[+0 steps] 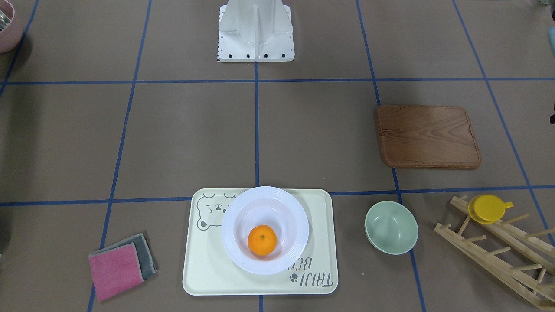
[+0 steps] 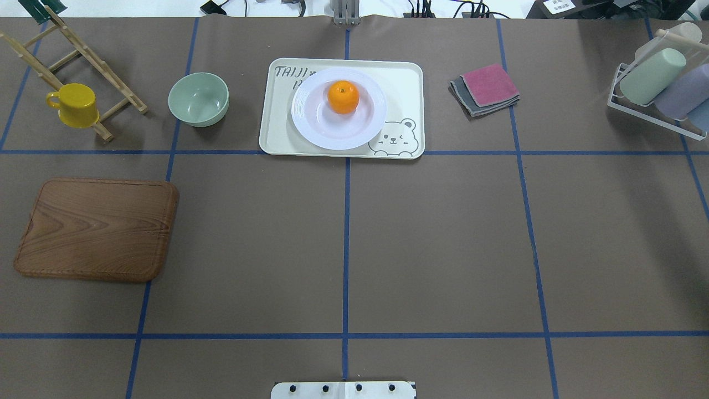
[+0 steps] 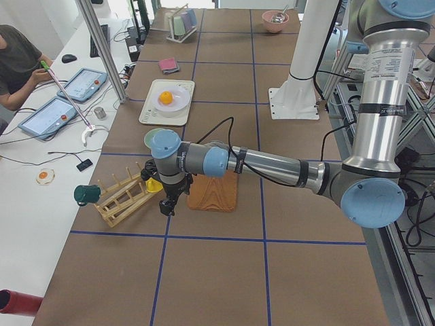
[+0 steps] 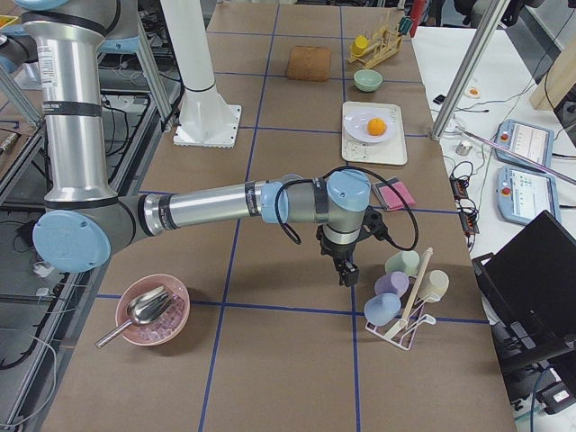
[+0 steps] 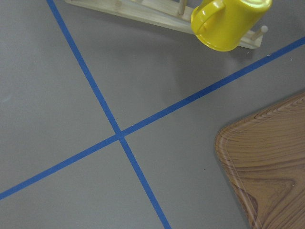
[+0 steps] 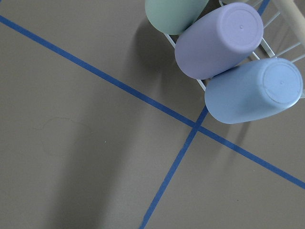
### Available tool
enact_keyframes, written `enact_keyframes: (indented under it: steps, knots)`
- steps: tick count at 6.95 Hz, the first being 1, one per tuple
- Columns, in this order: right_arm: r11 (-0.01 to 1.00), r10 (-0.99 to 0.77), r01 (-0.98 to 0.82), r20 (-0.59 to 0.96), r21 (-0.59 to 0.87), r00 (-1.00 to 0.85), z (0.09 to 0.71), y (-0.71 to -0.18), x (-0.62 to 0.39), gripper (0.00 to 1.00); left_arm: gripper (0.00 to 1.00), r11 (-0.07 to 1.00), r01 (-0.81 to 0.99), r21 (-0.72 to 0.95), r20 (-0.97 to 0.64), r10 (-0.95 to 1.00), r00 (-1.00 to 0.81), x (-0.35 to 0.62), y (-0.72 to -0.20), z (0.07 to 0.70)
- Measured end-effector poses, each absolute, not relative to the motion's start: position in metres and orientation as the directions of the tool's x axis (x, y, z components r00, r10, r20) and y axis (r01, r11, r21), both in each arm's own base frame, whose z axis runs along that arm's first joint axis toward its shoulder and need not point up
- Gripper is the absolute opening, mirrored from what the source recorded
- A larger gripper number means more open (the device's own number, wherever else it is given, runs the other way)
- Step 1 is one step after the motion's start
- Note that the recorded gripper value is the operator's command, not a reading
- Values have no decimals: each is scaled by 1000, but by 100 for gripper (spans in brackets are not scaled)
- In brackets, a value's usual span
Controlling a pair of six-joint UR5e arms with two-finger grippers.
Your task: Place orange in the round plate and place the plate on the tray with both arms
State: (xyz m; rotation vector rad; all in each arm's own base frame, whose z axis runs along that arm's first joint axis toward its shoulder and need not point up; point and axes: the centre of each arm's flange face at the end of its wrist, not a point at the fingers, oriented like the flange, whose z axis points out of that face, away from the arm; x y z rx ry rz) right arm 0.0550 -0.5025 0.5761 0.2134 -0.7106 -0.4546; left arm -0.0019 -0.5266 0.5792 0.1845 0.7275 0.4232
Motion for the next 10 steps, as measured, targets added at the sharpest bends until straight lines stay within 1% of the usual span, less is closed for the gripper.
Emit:
enact_keyframes:
  steps: [3, 6, 10]
  knots:
    - [884, -467, 331, 581, 331, 667, 580, -501, 54, 100, 99, 920, -257, 296, -653, 391, 649, -16, -522, 581]
    - [896, -444, 319, 600, 309, 666, 581, -503, 44, 100, 99, 924, -248, 290, -661, 381, 647, -18, -522, 584]
    - [947, -320, 221, 636, 233, 702, 575, -503, 42, 100, 99, 926, -246, 287, -662, 378, 647, -18, -522, 584]
